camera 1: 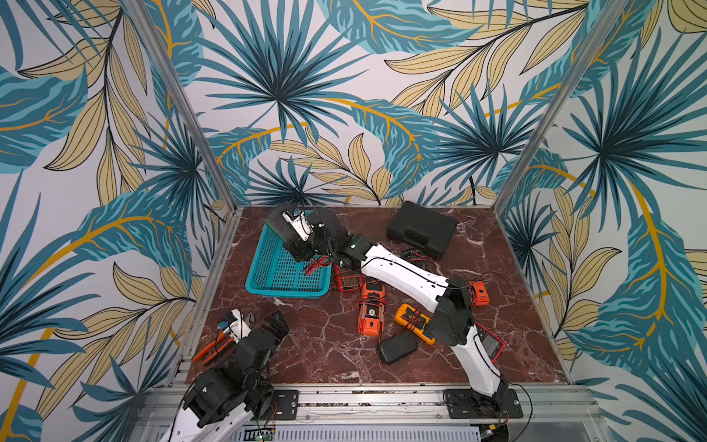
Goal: Put the multimeter into the basket
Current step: Place the multimeter in the basket.
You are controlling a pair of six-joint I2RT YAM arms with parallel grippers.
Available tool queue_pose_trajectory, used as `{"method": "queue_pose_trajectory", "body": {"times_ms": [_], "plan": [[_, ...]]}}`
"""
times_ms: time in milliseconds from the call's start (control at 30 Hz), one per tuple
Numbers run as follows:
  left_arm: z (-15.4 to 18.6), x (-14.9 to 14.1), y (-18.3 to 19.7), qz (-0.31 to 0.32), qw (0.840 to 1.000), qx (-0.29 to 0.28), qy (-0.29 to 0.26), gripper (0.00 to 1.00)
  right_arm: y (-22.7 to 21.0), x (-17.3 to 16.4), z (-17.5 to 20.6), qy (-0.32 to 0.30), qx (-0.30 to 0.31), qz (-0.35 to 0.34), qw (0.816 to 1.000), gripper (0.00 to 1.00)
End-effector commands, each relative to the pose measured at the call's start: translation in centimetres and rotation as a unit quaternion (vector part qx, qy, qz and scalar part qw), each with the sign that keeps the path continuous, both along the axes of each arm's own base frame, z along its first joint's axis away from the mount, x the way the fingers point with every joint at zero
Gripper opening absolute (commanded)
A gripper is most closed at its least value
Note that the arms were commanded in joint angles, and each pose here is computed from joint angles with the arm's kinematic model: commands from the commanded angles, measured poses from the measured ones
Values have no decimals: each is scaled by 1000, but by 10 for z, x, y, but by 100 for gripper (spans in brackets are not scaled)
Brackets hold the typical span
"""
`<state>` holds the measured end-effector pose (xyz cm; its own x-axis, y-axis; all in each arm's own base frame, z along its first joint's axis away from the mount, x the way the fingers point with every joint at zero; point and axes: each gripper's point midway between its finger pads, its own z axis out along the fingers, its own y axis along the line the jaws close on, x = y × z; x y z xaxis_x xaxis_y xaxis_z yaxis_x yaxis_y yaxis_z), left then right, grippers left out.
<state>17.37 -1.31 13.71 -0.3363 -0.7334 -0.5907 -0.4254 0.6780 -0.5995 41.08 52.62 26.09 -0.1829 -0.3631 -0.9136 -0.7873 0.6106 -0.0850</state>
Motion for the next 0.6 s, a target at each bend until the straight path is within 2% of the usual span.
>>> {"method": "queue_pose_trajectory", "body": {"times_ms": [0,133,333,567], "plan": [[13,-2,9,11,1000,17,-15,100,28,-4,25,-45,50,58,996,6],[21,-2,13,15,999,27,-24,100,45,-3,-16,-15,31,86,996,7],[33,-5,19,19,999,39,-32,100,45,-11,-79,42,-34,105,993,6],[49,-9,29,25,997,59,-42,100,27,-36,-115,74,-107,148,980,6]]}}
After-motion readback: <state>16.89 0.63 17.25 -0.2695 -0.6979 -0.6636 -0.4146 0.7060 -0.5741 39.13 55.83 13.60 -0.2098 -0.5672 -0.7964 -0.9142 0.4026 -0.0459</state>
